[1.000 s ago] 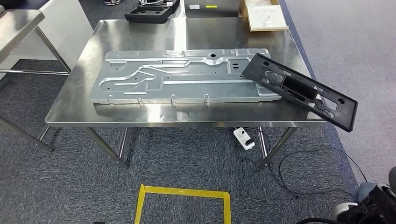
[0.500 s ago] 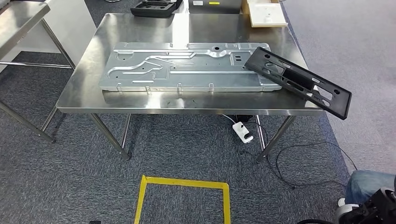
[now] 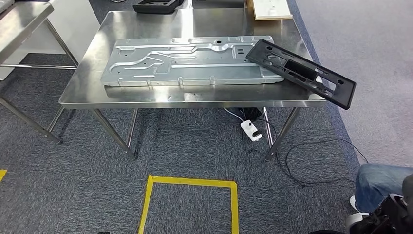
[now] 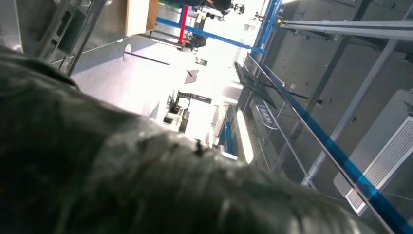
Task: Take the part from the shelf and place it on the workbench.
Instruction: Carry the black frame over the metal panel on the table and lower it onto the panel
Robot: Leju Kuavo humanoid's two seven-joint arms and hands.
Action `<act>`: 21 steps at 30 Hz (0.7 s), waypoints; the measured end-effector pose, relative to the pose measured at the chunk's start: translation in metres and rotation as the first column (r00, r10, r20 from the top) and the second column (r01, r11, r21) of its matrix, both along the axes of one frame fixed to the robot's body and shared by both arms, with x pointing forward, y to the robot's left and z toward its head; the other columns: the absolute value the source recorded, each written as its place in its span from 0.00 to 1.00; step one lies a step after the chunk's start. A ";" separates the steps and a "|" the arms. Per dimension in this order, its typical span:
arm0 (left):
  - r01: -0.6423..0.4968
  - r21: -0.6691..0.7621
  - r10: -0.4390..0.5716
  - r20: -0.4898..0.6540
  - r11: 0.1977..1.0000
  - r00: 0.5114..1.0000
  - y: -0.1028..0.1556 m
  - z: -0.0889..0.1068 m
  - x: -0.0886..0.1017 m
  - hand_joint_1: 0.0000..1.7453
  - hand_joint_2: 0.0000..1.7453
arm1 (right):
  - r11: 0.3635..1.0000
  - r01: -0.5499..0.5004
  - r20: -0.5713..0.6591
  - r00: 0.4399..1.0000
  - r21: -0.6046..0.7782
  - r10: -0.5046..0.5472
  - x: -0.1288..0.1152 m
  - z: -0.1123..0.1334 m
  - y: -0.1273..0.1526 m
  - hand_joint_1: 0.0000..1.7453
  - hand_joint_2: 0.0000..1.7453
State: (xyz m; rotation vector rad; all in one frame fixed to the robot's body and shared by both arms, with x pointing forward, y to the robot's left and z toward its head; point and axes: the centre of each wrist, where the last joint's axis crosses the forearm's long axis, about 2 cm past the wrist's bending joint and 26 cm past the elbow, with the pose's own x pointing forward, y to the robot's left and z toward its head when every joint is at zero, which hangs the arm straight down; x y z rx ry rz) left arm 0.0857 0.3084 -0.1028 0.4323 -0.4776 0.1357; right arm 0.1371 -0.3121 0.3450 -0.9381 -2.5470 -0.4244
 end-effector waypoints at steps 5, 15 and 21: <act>-0.001 0.001 0.001 0.001 1.000 1.000 0.000 0.000 0.001 0.00 0.00 | 1.000 -0.003 -0.005 1.000 0.001 0.003 -0.001 0.000 0.001 0.00 0.00; 0.008 0.004 -0.008 0.006 1.000 1.000 0.000 0.000 0.000 0.00 0.00 | 0.997 -0.032 -0.094 0.995 0.075 0.039 -0.002 -0.002 -0.001 0.00 0.00; 0.011 0.009 -0.011 0.010 1.000 1.000 0.001 0.000 0.000 0.00 0.00 | 0.987 -0.093 -0.119 0.987 0.134 0.109 -0.002 -0.003 -0.002 0.00 0.00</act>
